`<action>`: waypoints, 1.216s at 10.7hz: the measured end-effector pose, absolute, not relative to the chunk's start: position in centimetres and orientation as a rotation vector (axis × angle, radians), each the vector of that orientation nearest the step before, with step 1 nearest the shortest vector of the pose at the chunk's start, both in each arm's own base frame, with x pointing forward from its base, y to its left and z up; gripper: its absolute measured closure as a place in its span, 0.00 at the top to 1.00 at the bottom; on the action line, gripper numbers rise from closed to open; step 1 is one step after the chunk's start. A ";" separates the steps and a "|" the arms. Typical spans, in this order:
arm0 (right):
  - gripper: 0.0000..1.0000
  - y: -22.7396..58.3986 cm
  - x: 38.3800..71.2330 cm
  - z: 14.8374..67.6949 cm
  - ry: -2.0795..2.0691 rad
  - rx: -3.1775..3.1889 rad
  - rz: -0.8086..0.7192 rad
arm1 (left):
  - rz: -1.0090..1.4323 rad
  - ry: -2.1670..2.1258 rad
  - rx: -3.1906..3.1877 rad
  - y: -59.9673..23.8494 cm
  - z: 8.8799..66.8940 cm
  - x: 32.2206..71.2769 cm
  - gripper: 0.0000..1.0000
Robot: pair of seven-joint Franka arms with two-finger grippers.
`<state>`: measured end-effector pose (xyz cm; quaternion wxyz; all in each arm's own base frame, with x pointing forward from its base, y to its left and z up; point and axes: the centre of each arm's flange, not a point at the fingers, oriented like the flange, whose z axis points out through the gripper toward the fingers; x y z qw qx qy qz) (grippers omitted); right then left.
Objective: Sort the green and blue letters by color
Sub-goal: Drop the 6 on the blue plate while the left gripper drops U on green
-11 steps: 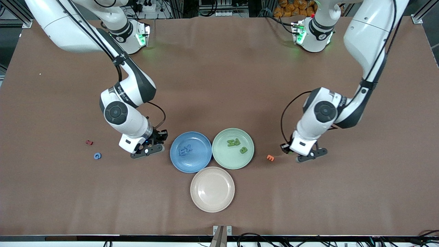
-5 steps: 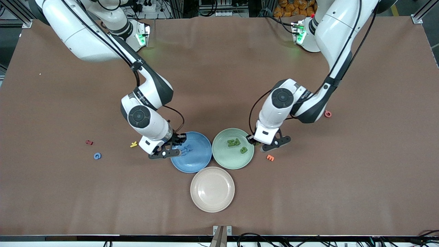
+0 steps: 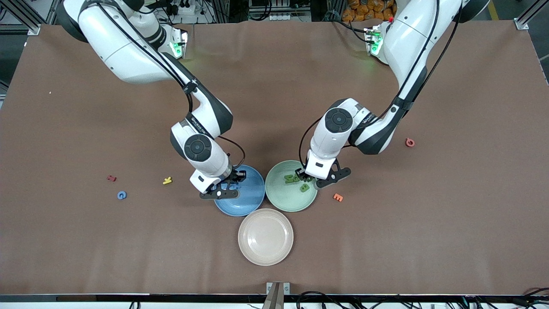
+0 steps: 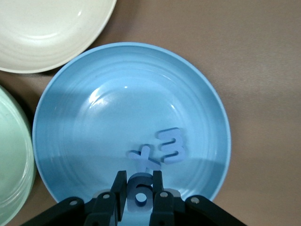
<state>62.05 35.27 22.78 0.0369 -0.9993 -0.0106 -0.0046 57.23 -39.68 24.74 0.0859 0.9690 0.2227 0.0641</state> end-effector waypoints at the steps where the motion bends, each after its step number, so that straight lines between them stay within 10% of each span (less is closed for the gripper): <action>1: 0.26 35.4 62.2 22.4 -0.026 -3.068 -0.012 | 0.198 0.663 2.889 -39.6 24.8 57.4 0.53; 5: 0.66 34.3 63.2 22.1 0.005 -3.072 -0.023 | 0.189 0.703 2.935 -37.9 24.5 58.3 1.00; 8: 1.00 33.6 63.8 22.2 -0.053 -3.074 -0.035 | 0.215 0.717 3.018 -30.9 25.7 62.4 1.00; 13: 1.00 28.3 66.3 22.3 -0.273 -3.071 -0.046 | 0.136 0.634 3.124 -24.7 25.9 64.3 1.00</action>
